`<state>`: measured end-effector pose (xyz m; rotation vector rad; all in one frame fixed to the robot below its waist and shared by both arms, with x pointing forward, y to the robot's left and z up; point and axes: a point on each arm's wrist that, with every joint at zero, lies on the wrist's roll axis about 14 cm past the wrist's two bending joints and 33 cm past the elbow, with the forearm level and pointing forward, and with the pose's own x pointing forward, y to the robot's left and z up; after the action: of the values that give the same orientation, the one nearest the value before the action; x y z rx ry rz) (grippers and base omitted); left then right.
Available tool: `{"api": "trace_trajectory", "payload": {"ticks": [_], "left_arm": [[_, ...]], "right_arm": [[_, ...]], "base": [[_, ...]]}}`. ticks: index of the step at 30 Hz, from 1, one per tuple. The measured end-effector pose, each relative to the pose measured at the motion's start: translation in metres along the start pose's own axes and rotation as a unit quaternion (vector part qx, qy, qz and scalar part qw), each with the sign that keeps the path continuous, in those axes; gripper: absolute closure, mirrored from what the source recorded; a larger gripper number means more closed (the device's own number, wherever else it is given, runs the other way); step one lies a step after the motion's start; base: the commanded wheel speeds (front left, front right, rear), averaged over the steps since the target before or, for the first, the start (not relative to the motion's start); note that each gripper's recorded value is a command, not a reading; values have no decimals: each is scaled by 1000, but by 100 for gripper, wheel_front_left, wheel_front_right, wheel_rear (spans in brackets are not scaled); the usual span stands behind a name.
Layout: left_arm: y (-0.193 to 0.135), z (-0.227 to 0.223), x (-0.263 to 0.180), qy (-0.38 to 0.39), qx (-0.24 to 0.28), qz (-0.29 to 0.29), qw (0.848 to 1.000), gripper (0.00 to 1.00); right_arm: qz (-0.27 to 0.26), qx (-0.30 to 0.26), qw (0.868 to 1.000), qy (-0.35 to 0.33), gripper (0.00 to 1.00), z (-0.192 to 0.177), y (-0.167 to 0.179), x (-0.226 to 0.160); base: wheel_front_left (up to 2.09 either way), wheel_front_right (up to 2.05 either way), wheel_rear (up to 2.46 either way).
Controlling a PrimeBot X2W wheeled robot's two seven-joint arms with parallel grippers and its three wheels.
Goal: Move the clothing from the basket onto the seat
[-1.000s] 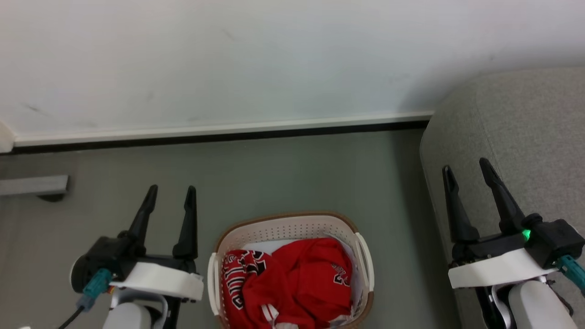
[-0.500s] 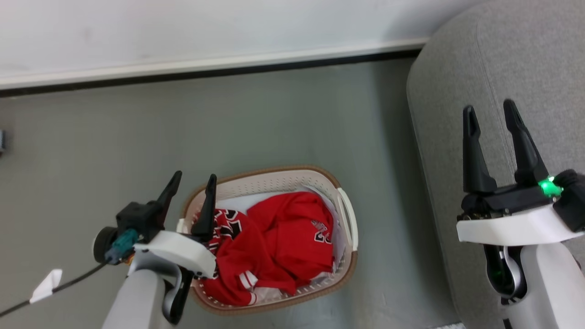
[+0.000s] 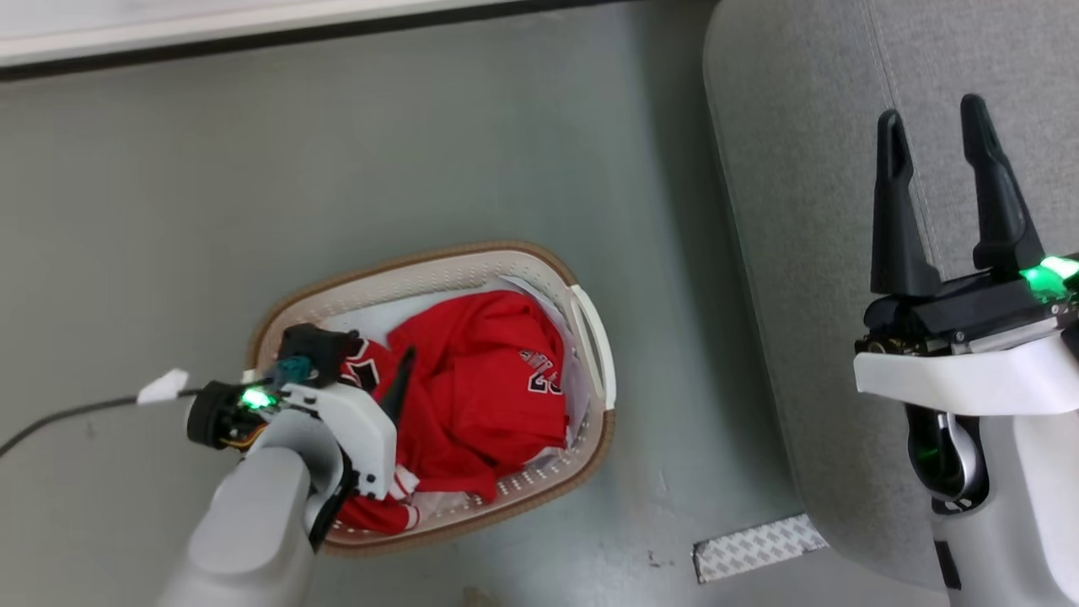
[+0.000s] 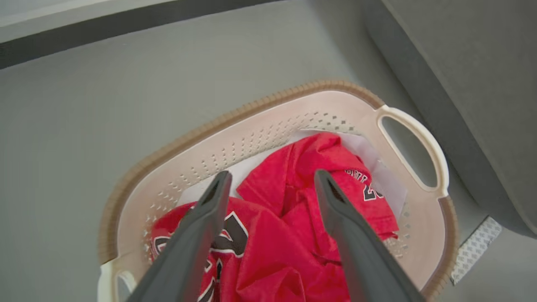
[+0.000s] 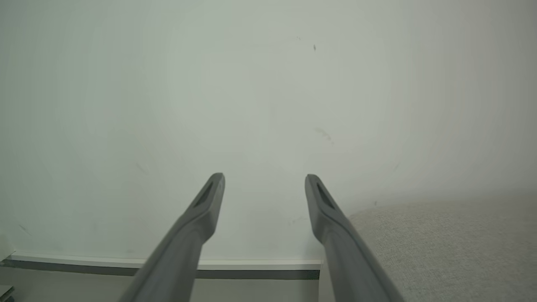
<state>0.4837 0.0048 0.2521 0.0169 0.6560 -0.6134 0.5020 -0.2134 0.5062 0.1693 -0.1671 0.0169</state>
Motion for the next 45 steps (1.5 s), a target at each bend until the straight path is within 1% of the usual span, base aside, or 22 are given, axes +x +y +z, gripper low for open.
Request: {"api": "trace_trajectory", "payload": {"ticks": [4,8,11,15,18,22,25,27,28,29,30,31,34,39,42,45], "left_arm": [[-7,-36,12,78,40,-29,996,0],[-5,-62,21,134,59,-42,988,0],[-1,-83,25,175,74,-48,981,0],[14,-108,32,226,97,-46,968,0],[11,-131,33,272,128,-62,952,0],[2,-146,41,295,159,-86,938,0],[-1,-166,37,330,191,-103,919,0],[-2,-174,38,341,205,-111,911,0],[-3,-177,39,345,209,-114,908,9],[-5,-180,40,348,210,-118,906,52],[-7,-182,41,348,210,-122,905,89],[-9,-183,41,349,208,-125,905,100],[-11,-184,41,349,205,-128,905,100],[-9,-175,41,335,204,-126,911,100],[-10,-165,41,322,197,-122,918,100],[-12,-148,41,296,192,-118,928,100]], "right_arm": [[-6,-9,1000,3,0,-4,-7,2],[-13,-15,1000,6,0,-8,-14,4],[-17,-7,1000,8,0,-12,-18,5],[-20,-6,1000,9,0,-17,-22,8],[-25,-6,1000,17,0,-24,-26,7],[-30,-7,999,25,0,-31,-32,7],[-33,-10,999,33,0,-36,-35,5],[-35,-13,999,38,0,-39,-38,4],[-37,-15,998,40,0,-40,-39,4],[-38,-17,998,42,0,-41,-40,3],[-39,-19,998,43,0,-42,-42,3],[-40,-20,998,44,0,-43,-42,3],[-42,-21,998,44,0,-43,-43,3],[-39,-20,998,41,0,-41,-41,4],[-35,-20,998,37,0,-38,-38,5],[-33,-17,999,25,0,-27,-35,6]], "base": [[0,0,0],[0,0,0],[0,0,0],[0,0,0],[0,0,0],[0,0,0],[0,0,0],[0,0,0],[0,0,0],[0,0,0],[0,0,0],[0,0,0],[0,0,0],[0,0,0],[0,0,0],[0,0,0]]}}
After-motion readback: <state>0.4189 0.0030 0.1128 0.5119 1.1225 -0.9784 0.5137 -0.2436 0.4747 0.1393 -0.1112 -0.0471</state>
